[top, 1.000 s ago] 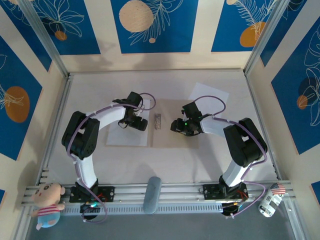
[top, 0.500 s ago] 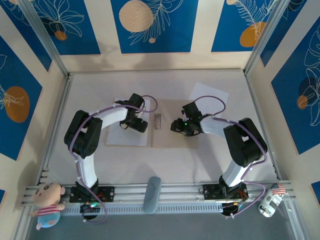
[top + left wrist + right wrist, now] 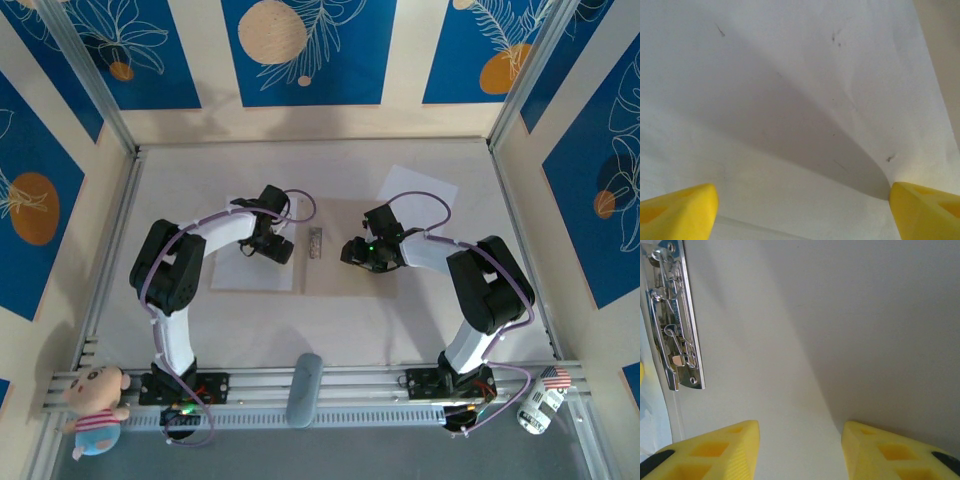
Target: Put the files into the folder
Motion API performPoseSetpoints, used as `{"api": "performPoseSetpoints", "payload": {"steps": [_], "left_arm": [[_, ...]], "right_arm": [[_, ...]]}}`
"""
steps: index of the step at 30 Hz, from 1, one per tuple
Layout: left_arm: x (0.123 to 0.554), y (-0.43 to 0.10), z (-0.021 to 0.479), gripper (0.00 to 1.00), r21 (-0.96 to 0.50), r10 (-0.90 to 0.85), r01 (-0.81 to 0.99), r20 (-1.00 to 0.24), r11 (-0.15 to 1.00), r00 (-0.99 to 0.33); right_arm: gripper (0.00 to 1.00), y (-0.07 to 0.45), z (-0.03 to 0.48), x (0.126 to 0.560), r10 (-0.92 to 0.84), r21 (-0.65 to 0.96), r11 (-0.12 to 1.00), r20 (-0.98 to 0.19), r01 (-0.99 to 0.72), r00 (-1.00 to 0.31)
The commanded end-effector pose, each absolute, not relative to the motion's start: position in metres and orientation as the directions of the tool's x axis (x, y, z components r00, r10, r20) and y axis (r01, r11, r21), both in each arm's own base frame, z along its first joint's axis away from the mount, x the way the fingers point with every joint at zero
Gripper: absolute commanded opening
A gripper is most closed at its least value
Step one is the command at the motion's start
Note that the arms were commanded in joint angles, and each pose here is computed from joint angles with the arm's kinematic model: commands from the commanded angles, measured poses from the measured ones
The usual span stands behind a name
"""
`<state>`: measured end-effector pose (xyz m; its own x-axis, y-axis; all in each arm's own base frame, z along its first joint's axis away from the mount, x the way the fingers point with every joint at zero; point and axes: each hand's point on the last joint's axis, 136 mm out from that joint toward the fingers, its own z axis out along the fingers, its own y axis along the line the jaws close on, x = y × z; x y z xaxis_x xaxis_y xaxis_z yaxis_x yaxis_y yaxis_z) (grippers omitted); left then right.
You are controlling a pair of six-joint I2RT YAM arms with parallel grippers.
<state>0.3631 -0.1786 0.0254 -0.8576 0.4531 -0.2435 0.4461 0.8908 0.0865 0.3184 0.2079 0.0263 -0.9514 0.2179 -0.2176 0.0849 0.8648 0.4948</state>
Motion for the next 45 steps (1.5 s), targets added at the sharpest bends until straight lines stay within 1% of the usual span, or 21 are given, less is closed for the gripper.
{"api": "performPoseSetpoints", "payload": {"steps": [1, 5, 9, 20, 25, 29, 36, 45], "left_arm": [[0.351, -0.183, 0.015, 0.88, 0.047, 0.492, 0.492, -0.187, 0.869, -0.85], [0.344, -0.179, 0.012, 0.88, 0.059, 0.527, 0.525, -0.152, 0.849, -0.836], [0.342, -0.169, 0.011, 0.88, 0.111, 0.536, 0.526, -0.12, 0.843, -0.835], [0.355, -0.16, 0.02, 0.88, 0.171, 0.544, 0.523, -0.119, 0.835, -0.83], [0.356, -0.164, 0.021, 0.88, 0.147, 0.553, 0.536, -0.121, 0.831, -0.824], [0.352, -0.173, 0.022, 0.88, 0.095, 0.554, 0.546, -0.136, 0.832, -0.821], [0.354, -0.181, 0.034, 0.88, 0.063, 0.533, 0.53, -0.173, 0.846, -0.829], [0.373, -0.193, 0.081, 0.91, 0.029, 0.427, 0.441, -0.317, 0.897, -0.847]], "right_arm": [[0.49, 0.199, 0.015, 0.304, 0.217, 0.444, 0.888, -0.172, 0.121, -0.961], [0.49, 0.198, 0.016, 0.304, 0.219, 0.444, 0.887, -0.173, 0.123, -0.96], [0.49, 0.198, 0.016, 0.304, 0.22, 0.445, 0.887, -0.172, 0.124, -0.96], [0.49, 0.198, 0.016, 0.303, 0.218, 0.44, 0.889, -0.17, 0.124, -0.961], [0.49, 0.199, 0.016, 0.303, 0.216, 0.441, 0.889, -0.169, 0.122, -0.962], [0.49, 0.199, 0.016, 0.303, 0.217, 0.442, 0.889, -0.171, 0.123, -0.961], [0.49, 0.2, 0.018, 0.304, 0.217, 0.447, 0.886, -0.173, 0.12, -0.961], [0.49, 0.204, 0.021, 0.306, 0.211, 0.451, 0.886, -0.179, 0.11, -0.961]]}}
